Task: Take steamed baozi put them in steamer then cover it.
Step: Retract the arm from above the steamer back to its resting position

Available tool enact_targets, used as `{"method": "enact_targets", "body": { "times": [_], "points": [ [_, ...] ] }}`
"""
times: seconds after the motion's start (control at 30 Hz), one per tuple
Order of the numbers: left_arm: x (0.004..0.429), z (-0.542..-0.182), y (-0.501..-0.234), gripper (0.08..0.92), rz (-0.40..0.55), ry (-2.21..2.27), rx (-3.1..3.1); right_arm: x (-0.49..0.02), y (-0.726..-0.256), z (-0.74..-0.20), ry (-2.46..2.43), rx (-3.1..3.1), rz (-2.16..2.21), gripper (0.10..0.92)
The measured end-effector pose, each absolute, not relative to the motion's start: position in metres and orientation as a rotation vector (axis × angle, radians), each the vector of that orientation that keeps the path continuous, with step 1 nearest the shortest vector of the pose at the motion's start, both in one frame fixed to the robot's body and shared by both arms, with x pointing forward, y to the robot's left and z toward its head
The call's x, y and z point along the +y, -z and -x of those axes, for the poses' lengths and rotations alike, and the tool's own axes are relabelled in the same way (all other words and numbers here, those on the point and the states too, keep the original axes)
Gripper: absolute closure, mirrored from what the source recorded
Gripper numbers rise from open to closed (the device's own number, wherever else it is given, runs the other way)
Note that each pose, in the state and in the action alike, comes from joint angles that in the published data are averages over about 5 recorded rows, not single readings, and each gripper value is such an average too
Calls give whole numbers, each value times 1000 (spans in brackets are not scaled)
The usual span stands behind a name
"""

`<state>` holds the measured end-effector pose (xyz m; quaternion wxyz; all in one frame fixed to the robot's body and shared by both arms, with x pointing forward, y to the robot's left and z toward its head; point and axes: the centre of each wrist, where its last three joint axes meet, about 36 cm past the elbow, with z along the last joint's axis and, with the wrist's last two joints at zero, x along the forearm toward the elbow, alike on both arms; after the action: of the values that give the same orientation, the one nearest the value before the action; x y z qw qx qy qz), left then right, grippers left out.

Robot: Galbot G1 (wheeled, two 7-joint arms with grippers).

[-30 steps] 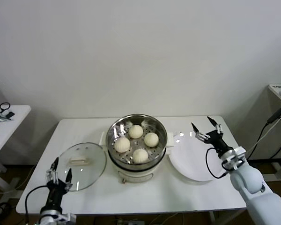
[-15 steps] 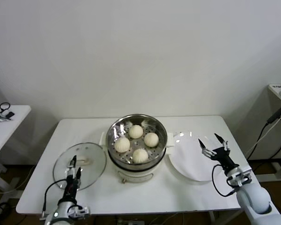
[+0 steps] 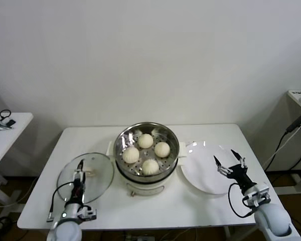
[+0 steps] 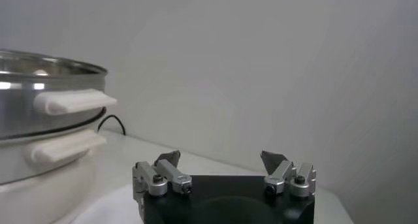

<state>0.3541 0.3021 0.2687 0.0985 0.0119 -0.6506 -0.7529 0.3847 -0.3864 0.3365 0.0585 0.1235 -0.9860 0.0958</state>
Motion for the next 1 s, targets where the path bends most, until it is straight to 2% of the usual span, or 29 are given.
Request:
{"method": "enact_targets", "body": {
  "times": [0.6, 0.73, 1.0],
  "points": [
    [312, -392, -258, 194, -39, 2237, -1911, -389, -321, -378, -313, -2973, -365, 200],
    [313, -393, -255, 284, -25, 2224, -1920, -390, -318, -377, -319, -2972, -363, 200],
    [314, -394, -253, 518, -13, 2207, -1938, -390, -317, -378, -321, -2976, -357, 200]
  ]
}}
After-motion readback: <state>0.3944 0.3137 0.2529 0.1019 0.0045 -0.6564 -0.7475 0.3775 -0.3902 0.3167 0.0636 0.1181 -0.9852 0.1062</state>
